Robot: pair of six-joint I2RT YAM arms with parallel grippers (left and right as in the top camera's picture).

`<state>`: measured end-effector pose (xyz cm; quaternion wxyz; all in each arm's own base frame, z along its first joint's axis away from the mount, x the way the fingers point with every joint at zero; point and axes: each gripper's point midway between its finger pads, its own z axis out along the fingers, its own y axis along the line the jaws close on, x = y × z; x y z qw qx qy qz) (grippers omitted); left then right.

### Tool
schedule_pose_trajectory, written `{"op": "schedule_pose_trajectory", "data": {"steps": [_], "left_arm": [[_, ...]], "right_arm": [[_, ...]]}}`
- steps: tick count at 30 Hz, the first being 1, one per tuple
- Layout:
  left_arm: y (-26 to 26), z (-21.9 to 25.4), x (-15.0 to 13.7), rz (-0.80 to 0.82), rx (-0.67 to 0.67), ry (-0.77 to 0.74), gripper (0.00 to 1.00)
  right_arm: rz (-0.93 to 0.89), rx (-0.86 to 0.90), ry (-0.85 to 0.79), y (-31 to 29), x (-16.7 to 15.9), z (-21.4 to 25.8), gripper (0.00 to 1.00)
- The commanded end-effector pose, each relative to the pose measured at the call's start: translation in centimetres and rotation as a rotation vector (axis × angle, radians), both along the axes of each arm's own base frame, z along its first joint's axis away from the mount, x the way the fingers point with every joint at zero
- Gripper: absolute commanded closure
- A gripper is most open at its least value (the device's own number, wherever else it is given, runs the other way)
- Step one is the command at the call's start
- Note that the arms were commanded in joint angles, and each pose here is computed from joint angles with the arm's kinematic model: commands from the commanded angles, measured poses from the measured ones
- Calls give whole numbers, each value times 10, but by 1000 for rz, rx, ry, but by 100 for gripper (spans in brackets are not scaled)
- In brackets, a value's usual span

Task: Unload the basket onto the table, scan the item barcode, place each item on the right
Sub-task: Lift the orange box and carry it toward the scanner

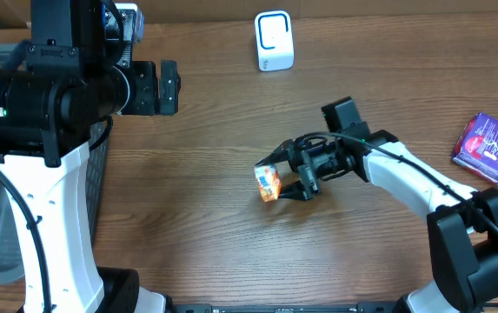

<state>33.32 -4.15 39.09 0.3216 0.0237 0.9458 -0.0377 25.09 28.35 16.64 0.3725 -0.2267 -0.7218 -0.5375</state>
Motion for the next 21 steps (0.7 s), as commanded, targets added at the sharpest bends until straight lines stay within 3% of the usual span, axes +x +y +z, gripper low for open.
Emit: {"op": "schedule_pose_trajectory", "data": {"steps": [1,18,21], "left_arm": [[0,3,1,-17,3,-11,0],[0,3,1,-17,3,-11,0],[0,3,1,-17,3,-11,0]], "right_arm": [[50,121,-8,-3,-1,24,35],[41,112,-19,-3,1,22,35],[-40,12,-154,1,23,3,29]]}}
